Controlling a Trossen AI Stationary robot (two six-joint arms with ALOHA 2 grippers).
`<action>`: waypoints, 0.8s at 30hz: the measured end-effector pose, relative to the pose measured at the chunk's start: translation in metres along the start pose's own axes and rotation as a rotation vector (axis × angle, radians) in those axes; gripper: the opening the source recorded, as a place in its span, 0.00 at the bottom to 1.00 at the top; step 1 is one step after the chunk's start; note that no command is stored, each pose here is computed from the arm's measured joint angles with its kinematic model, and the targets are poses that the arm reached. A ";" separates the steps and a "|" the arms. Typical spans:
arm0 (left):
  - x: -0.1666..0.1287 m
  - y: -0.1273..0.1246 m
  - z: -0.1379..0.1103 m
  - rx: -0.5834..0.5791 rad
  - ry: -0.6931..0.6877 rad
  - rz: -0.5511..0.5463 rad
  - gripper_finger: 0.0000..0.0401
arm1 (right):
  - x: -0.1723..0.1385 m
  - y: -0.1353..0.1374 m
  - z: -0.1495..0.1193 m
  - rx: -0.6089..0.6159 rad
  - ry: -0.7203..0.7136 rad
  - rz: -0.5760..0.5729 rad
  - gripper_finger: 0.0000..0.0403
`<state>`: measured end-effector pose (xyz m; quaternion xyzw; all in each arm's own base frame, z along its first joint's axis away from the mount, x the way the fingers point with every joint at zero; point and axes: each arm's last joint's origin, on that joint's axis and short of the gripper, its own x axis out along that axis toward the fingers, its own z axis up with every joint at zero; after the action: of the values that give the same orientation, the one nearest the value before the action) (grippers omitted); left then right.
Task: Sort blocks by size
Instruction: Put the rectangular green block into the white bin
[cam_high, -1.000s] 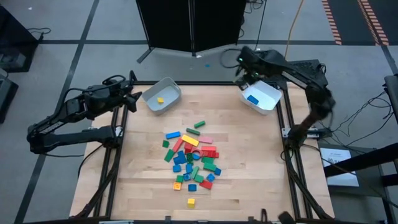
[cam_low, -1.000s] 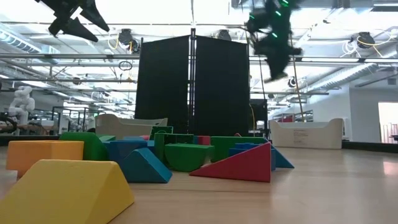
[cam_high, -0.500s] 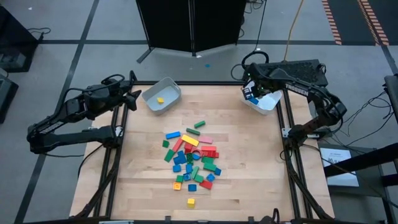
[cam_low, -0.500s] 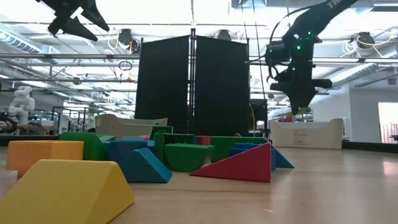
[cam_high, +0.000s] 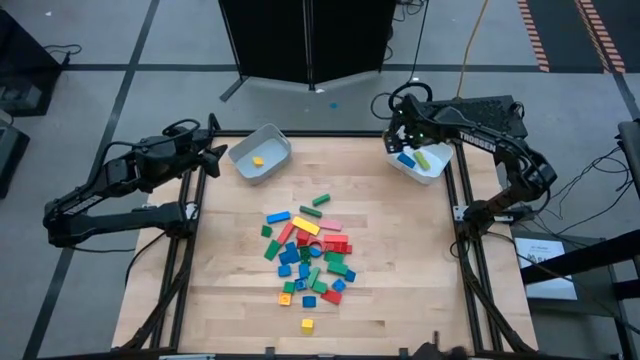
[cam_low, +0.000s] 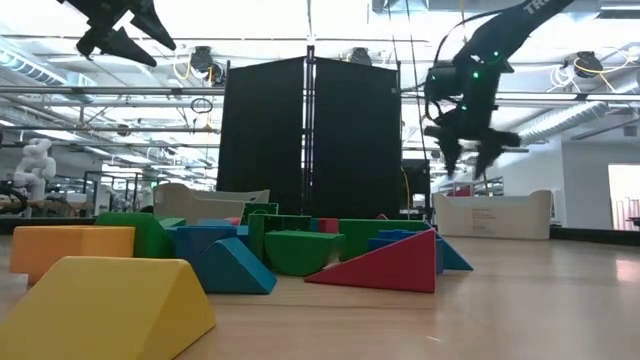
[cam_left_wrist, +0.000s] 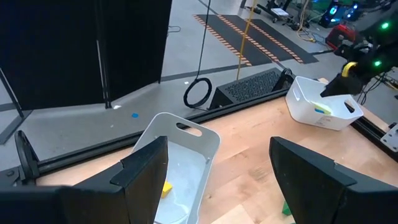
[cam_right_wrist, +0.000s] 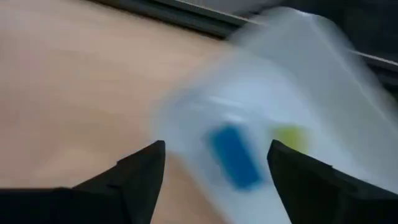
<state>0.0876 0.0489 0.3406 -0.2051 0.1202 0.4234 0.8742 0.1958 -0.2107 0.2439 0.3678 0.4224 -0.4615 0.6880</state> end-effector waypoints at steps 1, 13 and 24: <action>0.000 0.000 0.000 0.000 0.000 -0.002 0.70 | -0.001 0.010 0.001 -0.034 -0.011 0.107 0.65; 0.000 0.000 0.000 0.000 0.003 -0.007 0.70 | -0.005 0.157 -0.044 -0.796 -0.417 0.626 0.53; 0.000 0.000 -0.001 0.002 0.010 -0.010 0.70 | 0.051 0.187 -0.068 -0.912 -0.277 0.592 0.53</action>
<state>0.0877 0.0486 0.3402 -0.2067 0.1239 0.4178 0.8760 0.3671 -0.1099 0.1934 0.0717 0.3638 -0.0633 0.9265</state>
